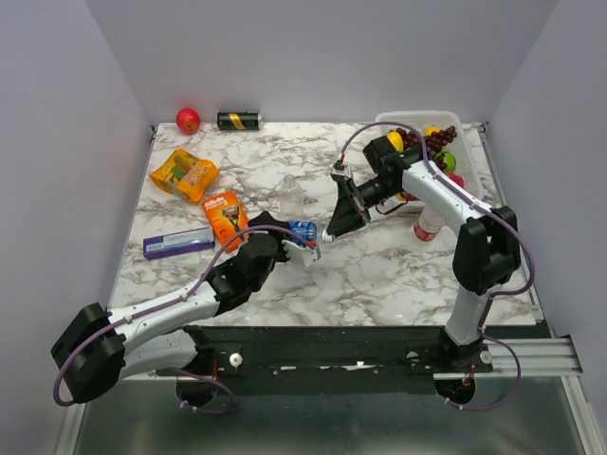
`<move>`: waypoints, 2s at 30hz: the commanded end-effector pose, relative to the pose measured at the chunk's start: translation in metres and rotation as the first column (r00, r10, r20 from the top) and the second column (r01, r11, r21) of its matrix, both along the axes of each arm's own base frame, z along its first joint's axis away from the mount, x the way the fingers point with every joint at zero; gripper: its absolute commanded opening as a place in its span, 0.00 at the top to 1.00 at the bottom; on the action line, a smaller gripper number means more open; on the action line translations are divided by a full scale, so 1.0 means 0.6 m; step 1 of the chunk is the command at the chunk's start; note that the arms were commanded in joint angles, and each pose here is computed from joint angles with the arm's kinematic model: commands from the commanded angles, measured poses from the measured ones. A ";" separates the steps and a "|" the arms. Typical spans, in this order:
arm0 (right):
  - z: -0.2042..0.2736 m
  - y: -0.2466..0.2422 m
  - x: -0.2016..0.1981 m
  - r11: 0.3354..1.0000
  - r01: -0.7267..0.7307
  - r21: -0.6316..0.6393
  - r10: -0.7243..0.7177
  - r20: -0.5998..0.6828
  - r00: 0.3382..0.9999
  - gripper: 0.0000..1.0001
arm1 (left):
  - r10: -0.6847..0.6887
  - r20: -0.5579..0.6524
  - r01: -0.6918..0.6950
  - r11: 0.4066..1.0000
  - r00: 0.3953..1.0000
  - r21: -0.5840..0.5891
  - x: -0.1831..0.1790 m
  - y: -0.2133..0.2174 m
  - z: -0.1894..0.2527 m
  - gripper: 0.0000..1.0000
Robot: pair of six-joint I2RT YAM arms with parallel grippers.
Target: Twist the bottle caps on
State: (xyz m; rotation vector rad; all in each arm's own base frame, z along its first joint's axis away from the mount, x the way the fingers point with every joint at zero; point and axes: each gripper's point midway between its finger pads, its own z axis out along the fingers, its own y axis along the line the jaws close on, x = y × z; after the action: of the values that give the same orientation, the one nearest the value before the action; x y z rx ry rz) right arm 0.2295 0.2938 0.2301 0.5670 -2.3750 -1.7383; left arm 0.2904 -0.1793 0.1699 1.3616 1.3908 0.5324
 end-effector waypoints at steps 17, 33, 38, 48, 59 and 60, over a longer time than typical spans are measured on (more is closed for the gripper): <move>0.187 -0.067 0.087 0.955 -0.298 0.004 0.001 1.000 0.017 0.37 | -0.457 -0.449 0.264 0.864 0.767 -0.429 -0.185 -0.099 -0.021 1.00; 0.119 -0.052 -0.133 0.702 -0.615 -0.359 -0.066 0.827 -0.558 0.36 | -0.576 -0.515 0.344 0.807 0.635 -0.479 -0.206 -0.135 -0.019 1.00; 0.106 -0.057 -0.156 0.638 -0.661 -0.394 -0.067 0.827 -0.558 0.39 | -0.576 -0.518 0.346 0.808 0.632 -0.477 -0.203 -0.139 -0.021 1.00; 0.104 -0.047 -0.175 0.593 -0.700 -0.397 -0.088 0.832 -0.547 0.44 | -0.575 -0.498 0.346 0.806 0.649 -0.480 -0.191 -0.145 -0.012 1.00; 0.098 -0.030 -0.162 0.611 -0.687 -0.393 -0.075 0.835 -0.545 0.55 | -0.585 -0.494 0.353 0.799 0.644 -0.486 -0.194 -0.147 -0.010 1.00; 0.097 -0.029 -0.161 0.613 -0.684 -0.396 -0.074 0.833 -0.548 0.55 | -0.588 -0.493 0.355 0.797 0.642 -0.488 -0.194 -0.148 -0.009 1.00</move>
State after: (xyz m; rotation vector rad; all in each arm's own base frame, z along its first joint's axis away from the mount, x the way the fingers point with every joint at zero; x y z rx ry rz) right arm 0.1282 0.2716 0.2861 3.7768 -0.7761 -1.1528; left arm 0.1704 -0.2583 0.1438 1.6178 1.5138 -0.5543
